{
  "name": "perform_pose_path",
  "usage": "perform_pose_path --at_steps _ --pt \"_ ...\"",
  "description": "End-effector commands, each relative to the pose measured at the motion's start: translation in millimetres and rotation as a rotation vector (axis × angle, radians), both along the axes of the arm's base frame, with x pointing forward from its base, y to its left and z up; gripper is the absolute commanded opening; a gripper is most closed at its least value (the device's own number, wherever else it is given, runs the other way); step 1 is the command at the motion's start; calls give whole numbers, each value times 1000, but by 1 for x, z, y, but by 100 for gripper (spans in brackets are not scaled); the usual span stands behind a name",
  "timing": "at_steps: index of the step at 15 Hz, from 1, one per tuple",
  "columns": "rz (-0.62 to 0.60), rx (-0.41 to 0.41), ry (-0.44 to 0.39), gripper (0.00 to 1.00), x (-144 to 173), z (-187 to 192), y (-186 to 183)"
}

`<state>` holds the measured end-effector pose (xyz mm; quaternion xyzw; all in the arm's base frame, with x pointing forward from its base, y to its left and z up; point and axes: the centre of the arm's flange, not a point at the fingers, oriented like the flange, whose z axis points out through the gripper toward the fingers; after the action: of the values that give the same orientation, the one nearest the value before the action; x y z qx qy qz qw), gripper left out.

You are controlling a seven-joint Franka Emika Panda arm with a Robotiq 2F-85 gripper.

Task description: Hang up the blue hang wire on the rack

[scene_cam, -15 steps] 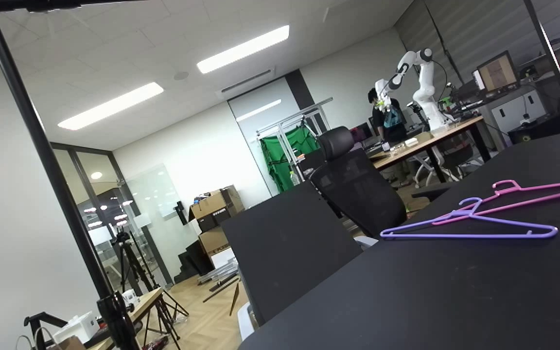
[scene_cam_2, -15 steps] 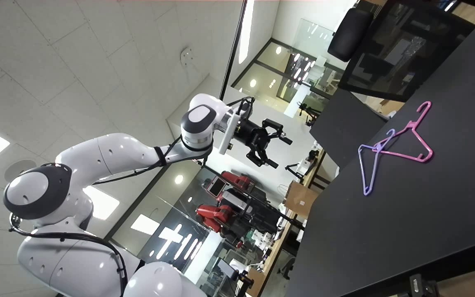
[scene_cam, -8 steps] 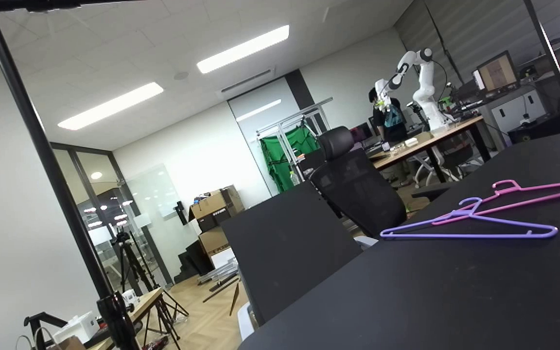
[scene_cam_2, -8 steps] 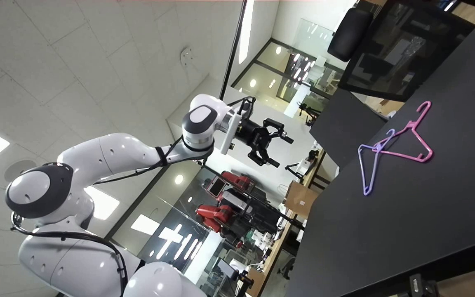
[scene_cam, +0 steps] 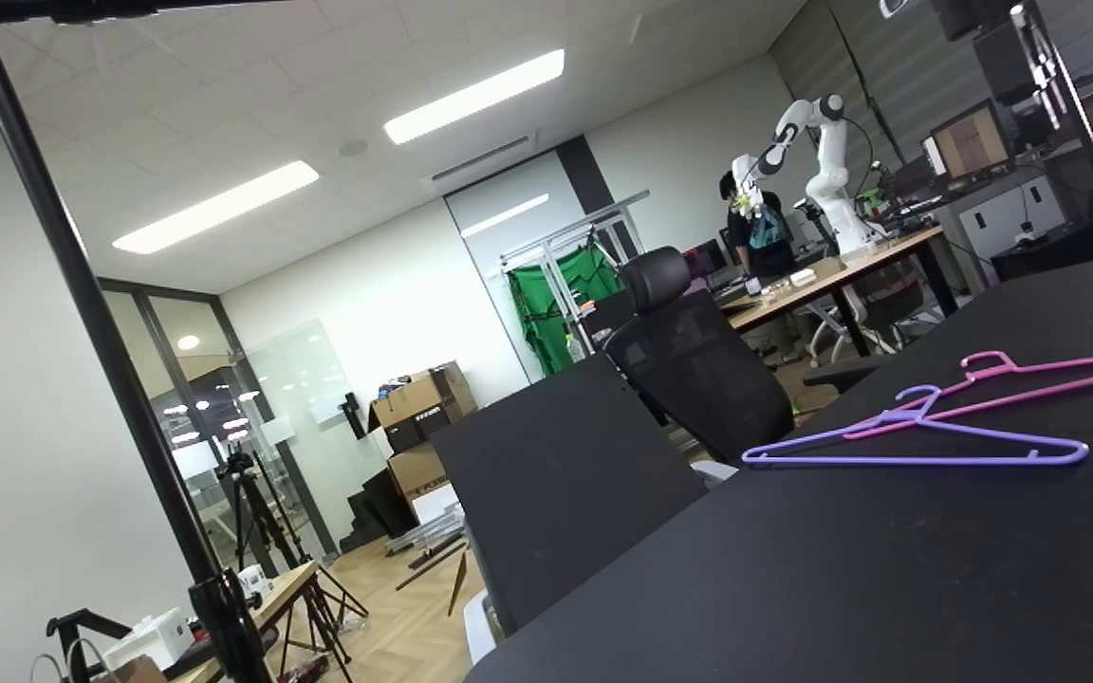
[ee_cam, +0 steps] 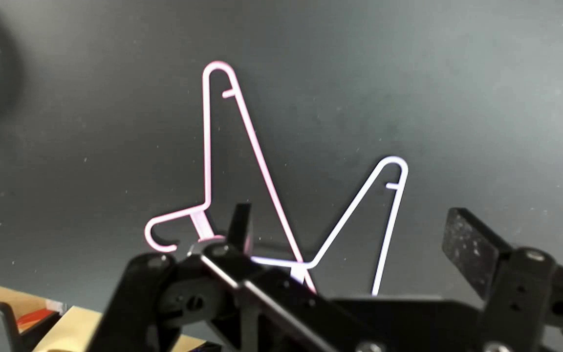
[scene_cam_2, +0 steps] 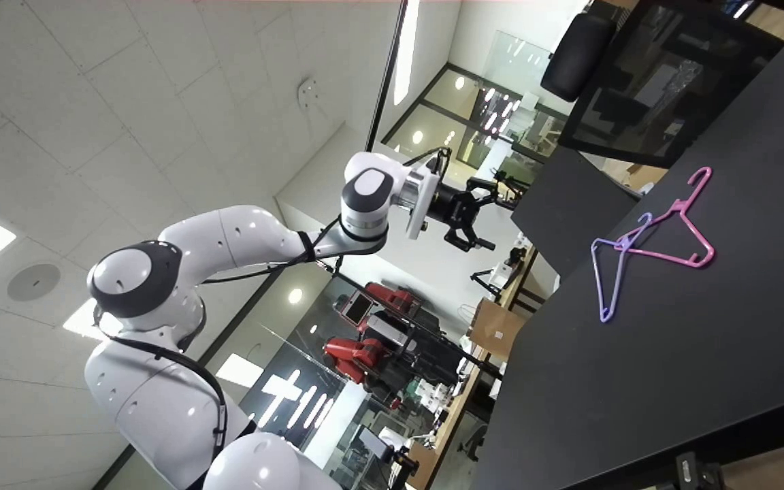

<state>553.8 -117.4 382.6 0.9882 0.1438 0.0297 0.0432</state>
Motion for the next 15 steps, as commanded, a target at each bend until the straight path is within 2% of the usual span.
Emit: perform_pose_path --at_steps 1,5,8,12,15 --pt "-46 -1 -75 100 77 -17 -1" --pt "-161 83 -120 100 126 -62 1" --pt "-265 147 -87 100 155 -105 4" --pt "-346 209 -20 100 171 -159 11" --pt "-371 213 19 100 174 -192 18"
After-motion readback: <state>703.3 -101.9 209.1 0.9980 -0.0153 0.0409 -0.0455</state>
